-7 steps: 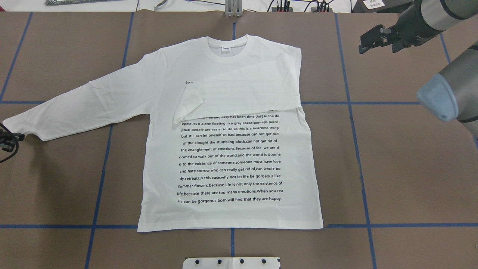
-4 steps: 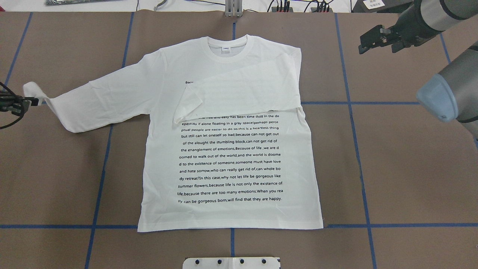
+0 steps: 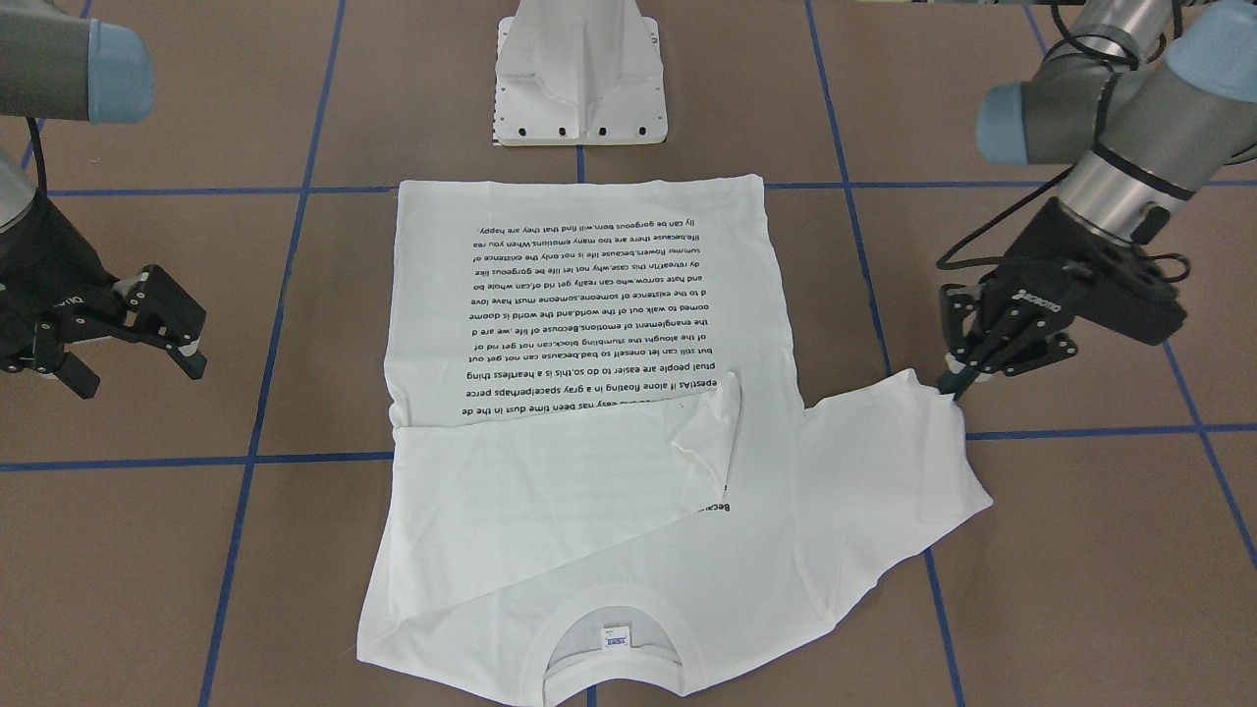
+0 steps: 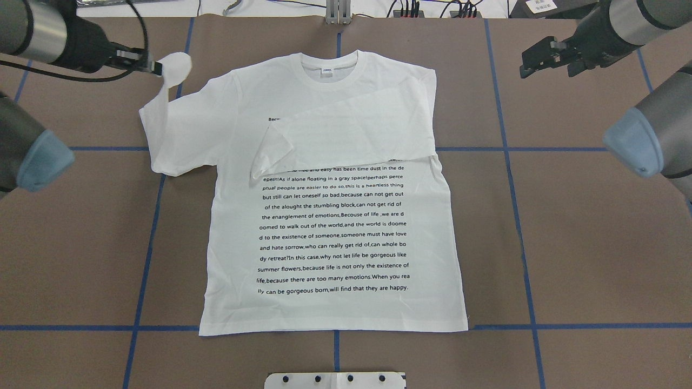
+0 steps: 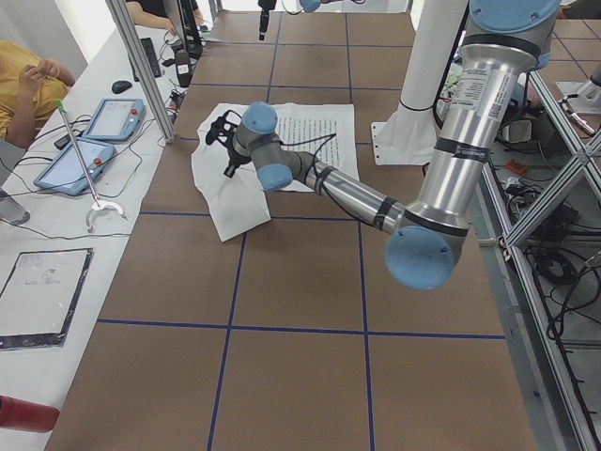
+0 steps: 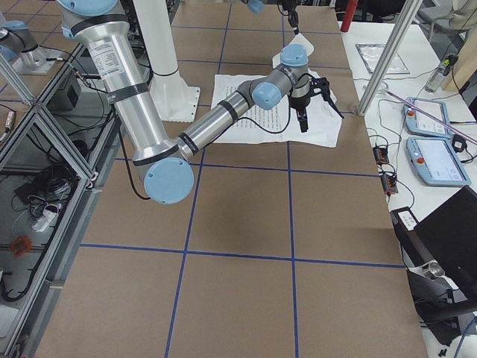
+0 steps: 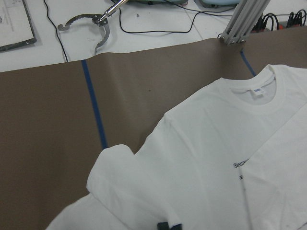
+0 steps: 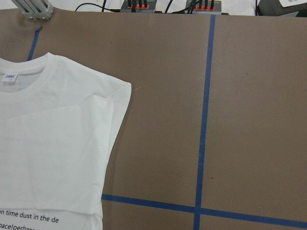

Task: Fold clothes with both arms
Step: 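Lift the sleeve with the left gripper and fold it across the shirt, then release the sleeve with the left gripper while the right gripper moves over the shirt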

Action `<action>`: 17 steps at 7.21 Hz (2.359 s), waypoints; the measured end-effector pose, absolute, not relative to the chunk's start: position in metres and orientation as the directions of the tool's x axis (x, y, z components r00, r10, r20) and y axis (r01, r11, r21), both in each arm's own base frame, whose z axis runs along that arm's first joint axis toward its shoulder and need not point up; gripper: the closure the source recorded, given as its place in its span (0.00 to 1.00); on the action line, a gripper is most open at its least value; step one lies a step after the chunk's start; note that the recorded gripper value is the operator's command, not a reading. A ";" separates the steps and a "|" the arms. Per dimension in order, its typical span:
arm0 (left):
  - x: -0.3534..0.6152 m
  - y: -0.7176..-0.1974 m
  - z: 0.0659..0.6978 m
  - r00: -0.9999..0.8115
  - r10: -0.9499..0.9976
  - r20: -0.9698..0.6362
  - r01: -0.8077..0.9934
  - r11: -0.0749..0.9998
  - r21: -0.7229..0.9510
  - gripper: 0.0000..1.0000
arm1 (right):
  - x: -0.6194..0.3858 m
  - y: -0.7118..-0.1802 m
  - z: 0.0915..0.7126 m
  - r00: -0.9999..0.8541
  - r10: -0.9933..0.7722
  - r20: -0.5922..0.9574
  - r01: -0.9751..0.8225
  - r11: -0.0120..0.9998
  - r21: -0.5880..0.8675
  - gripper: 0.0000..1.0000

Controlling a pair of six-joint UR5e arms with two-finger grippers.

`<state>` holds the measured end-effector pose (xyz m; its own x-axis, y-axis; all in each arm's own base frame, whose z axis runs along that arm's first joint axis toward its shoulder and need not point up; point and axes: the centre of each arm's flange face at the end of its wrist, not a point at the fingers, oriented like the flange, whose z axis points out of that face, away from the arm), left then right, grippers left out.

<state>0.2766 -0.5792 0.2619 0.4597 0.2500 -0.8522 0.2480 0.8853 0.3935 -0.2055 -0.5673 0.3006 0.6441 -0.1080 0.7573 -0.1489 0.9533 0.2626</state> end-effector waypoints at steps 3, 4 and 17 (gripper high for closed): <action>0.413 -0.604 0.128 0.345 0.052 -0.937 0.339 0.924 0.176 1.00 | -0.206 -0.568 0.302 0.645 -0.105 0.757 -0.149 0.954 0.260 0.00; 0.448 -0.601 0.097 0.321 0.016 -0.947 0.354 0.925 0.136 1.00 | -0.206 -0.568 0.302 0.646 -0.104 0.756 -0.150 0.954 0.259 0.00; 0.409 -0.497 0.171 0.458 0.433 -0.776 0.089 0.847 0.525 0.00 | -0.392 -0.564 0.239 0.676 0.068 0.734 -0.284 0.943 0.174 0.00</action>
<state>0.4087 -0.4969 0.1713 0.4585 0.4329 -0.7761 0.0888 0.8466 0.5247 -0.3922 -0.5637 0.2389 0.6757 0.0684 0.7340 -0.2841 0.9430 0.1736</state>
